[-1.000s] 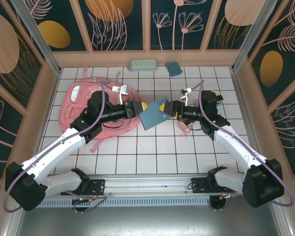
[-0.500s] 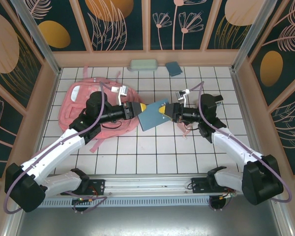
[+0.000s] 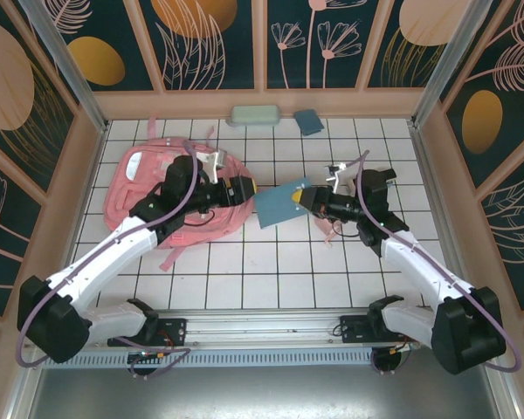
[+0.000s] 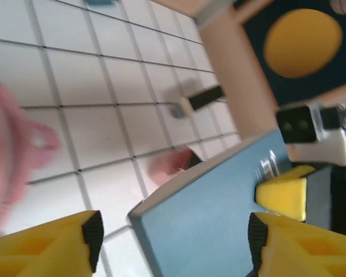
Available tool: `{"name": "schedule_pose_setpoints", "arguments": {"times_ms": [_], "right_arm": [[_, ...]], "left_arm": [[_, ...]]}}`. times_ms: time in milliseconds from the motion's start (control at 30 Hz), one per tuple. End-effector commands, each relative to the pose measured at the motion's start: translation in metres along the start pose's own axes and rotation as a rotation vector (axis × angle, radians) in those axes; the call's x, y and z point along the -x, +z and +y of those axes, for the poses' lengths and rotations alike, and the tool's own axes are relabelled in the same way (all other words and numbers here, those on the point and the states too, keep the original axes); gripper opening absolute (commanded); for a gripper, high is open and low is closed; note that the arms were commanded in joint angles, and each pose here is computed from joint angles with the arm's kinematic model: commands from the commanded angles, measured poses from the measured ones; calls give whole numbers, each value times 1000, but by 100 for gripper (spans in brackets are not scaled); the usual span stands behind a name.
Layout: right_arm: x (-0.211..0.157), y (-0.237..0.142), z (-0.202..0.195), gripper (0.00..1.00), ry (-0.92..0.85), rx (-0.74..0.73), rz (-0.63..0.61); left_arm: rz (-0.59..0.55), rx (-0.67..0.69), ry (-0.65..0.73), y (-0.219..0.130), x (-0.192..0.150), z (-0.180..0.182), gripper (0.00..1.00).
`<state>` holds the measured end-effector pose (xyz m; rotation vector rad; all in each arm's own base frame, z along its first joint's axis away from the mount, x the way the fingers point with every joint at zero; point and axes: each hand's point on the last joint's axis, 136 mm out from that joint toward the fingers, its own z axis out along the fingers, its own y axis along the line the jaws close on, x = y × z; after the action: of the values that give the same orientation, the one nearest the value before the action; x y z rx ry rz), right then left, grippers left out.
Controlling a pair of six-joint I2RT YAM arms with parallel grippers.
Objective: Pack books, pencil case, and school supplies into a backpack
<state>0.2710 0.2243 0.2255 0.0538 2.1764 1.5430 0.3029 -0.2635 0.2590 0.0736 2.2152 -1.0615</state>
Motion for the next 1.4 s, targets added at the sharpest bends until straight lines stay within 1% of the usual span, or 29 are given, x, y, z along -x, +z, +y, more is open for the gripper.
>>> {"name": "schedule_pose_setpoints", "arguments": {"times_ms": [0, 67, 233, 367, 567, 633, 700, 767, 833, 900, 1000, 1100, 1167, 1233, 1267, 1367], "right_arm": [[15, -12, -37, 0, -7, -227, -102], [13, -12, -41, 0, -5, -240, -103], [14, -15, -50, 0, 4, -276, -126], [13, -13, -53, 0, 5, -281, -117], [10, -7, -60, 0, 17, -281, -92], [9, -5, -62, 0, 24, -277, -83], [8, -4, -64, 0, 26, -275, -78], [7, -3, -66, 0, 29, -276, -72], [5, -2, -67, 0, 33, -271, -66], [5, -2, -68, 0, 35, -273, -64], [4, 0, -71, 0, 38, -275, -58], [6, -1, -72, 0, 40, -279, -59], [7, -1, -72, 0, 40, -278, -61], [10, -2, -71, 0, 41, -276, -65], [11, -2, -69, 0, 36, -271, -67], [16, -6, -61, 0, 14, -258, -91]], "left_arm": [[-39, 340, 104, -5, 20, 52, 75], [-35, 438, 116, 0, 25, 72, 77], [26, 579, 127, 19, 30, 119, 77], [90, 662, 124, 35, 24, 157, 76], [158, 708, 126, 60, 9, 185, 70], [175, 732, 131, 66, 6, 194, 70], [183, 759, 141, 70, 6, 201, 72], [186, 807, 153, 71, 8, 210, 73], [187, 886, 150, 69, 11, 221, 67], [221, 954, 156, 71, 9, 233, 63], [281, 963, 149, 81, -3, 244, 54], [315, 892, 122, 92, -15, 241, 32], [302, 868, 105, 93, -18, 238, 16], [291, 843, 110, 92, -17, 234, 2], [284, 833, 120, 90, -14, 230, 0], [243, 781, 167, 81, 2, 210, 0]]}}
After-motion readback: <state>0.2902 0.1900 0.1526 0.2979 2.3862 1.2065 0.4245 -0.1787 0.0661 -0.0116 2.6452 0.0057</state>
